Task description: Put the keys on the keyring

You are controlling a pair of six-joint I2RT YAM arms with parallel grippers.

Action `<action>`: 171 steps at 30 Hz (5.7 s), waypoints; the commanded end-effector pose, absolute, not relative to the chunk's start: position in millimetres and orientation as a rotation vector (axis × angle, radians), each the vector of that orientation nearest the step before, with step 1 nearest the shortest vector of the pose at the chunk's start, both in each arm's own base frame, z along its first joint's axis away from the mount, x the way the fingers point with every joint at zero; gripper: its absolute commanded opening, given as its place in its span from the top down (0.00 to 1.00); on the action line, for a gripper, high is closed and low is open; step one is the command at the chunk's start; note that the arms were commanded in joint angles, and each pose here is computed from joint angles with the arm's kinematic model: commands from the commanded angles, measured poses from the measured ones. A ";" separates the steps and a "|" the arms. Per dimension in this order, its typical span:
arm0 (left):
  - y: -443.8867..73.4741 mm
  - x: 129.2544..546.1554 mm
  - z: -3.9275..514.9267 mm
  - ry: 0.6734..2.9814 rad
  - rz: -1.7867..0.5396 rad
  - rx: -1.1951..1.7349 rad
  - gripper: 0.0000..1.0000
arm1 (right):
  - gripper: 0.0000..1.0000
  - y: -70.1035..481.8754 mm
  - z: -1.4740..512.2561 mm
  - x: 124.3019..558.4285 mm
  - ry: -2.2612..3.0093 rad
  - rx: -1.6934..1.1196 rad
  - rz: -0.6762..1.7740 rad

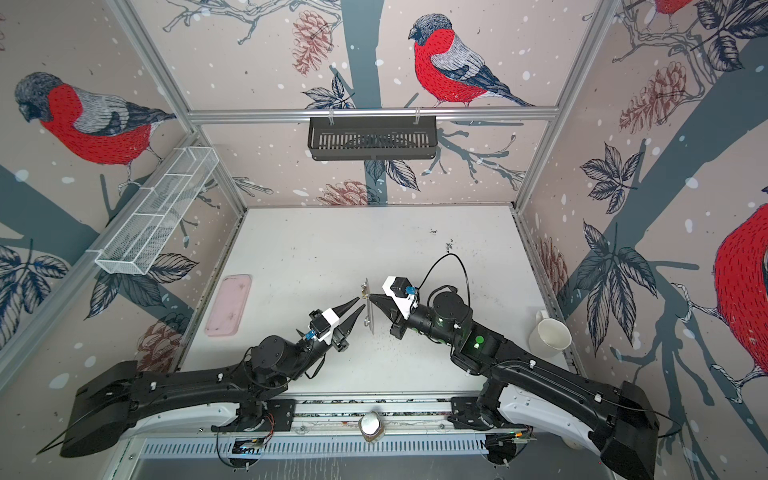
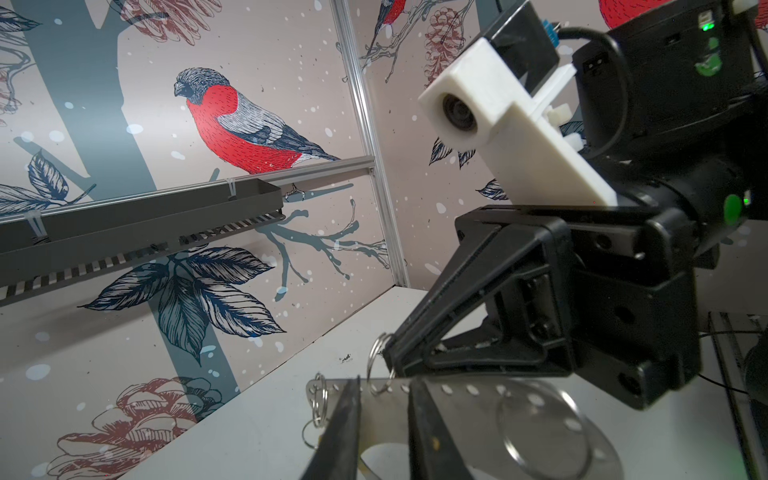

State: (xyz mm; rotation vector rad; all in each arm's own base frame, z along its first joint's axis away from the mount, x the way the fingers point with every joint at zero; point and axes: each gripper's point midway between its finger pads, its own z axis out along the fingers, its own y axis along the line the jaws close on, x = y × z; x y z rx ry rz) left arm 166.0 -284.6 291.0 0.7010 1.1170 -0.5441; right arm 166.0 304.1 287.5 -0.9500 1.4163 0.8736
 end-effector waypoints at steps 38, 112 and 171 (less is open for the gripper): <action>-300.1 165.8 286.5 1.151 -0.531 0.816 0.96 | 1.00 314.3 302.0 147.1 1.321 -1.034 0.907; -272.0 194.2 292.4 1.195 -0.396 0.631 1.00 | 1.00 313.9 307.0 122.6 1.251 -1.112 0.943; -294.8 174.5 284.3 1.154 -0.491 0.791 1.00 | 0.61 270.9 295.5 182.8 1.511 -0.820 0.737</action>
